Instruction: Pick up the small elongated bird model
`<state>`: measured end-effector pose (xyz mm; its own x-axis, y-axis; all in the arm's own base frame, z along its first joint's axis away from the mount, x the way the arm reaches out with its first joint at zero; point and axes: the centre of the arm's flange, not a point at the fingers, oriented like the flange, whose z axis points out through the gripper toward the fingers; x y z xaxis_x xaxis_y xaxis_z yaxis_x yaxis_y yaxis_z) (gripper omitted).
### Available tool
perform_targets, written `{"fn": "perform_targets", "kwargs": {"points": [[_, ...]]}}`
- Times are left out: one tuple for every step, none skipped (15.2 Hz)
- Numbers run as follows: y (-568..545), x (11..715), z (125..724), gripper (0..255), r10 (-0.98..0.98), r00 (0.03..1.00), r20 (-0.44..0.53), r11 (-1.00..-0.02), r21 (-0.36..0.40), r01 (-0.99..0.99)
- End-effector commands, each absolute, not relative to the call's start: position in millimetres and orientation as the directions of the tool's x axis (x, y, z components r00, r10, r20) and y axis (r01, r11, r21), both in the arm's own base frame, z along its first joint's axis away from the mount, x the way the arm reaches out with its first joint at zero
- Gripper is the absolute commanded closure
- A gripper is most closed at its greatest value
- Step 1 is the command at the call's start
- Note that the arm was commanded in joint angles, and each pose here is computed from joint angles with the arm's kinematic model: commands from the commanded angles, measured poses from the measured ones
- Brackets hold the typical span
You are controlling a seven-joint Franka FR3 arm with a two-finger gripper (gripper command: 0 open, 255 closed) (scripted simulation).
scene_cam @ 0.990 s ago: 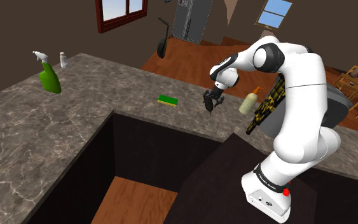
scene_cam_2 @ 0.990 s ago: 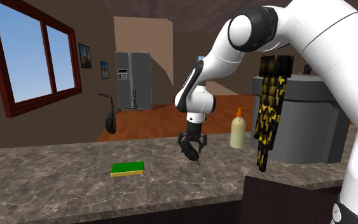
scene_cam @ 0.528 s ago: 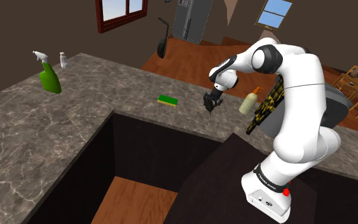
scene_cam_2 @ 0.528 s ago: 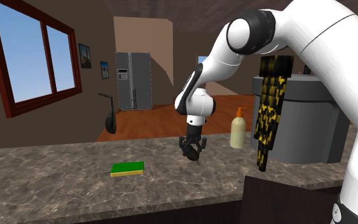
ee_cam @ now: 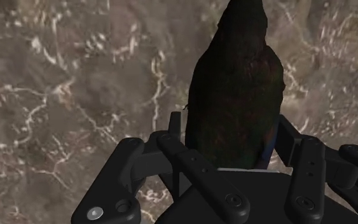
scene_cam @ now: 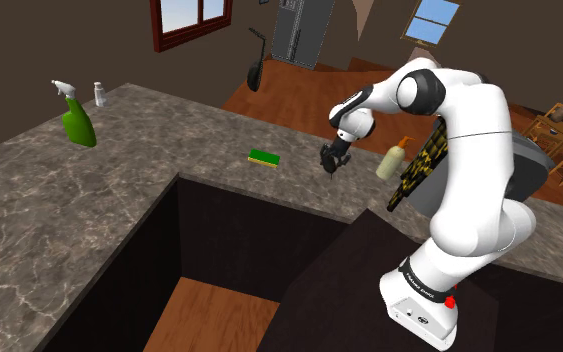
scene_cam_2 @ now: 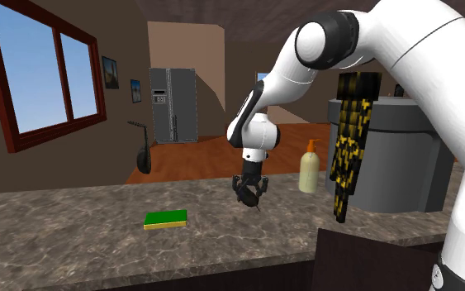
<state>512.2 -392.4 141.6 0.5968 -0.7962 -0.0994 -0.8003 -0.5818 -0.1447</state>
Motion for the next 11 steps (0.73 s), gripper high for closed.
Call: {"fn": "perform_targets", "kwargs": {"points": [[-392, 512, 151, 255, -0.796, 0.597, -0.099, -0.582, -0.145, -0.8], [-392, 512, 156, 255, -0.796, 0.597, -0.099, -0.582, -0.145, -0.8], [-392, 512, 161, 255, -0.796, 0.597, -0.099, -0.582, -0.145, -0.8], [-392, 512, 166, 255, -0.796, 0.597, -0.099, -0.582, -0.145, -0.8], [-392, 512, 172, 255, -0.796, 0.597, -0.099, -0.582, -0.145, -0.8], [-392, 512, 177, 255, -0.796, 0.597, -0.099, -0.582, -0.145, -0.8], [-392, 512, 182, 255, -0.796, 0.597, -0.099, -0.582, -0.145, -0.8], [-392, 512, 188, 255, -0.796, 0.597, -0.099, -0.582, -0.145, -0.8], [-392, 512, 193, 255, -0.796, 0.597, -0.099, -0.582, -0.145, -0.8], [-392, 512, 198, 255, -0.796, 0.597, -0.099, -0.582, -0.145, -0.8], [-392, 512, 203, 255, -0.796, 0.597, -0.099, -0.582, -0.145, -0.8]]}}
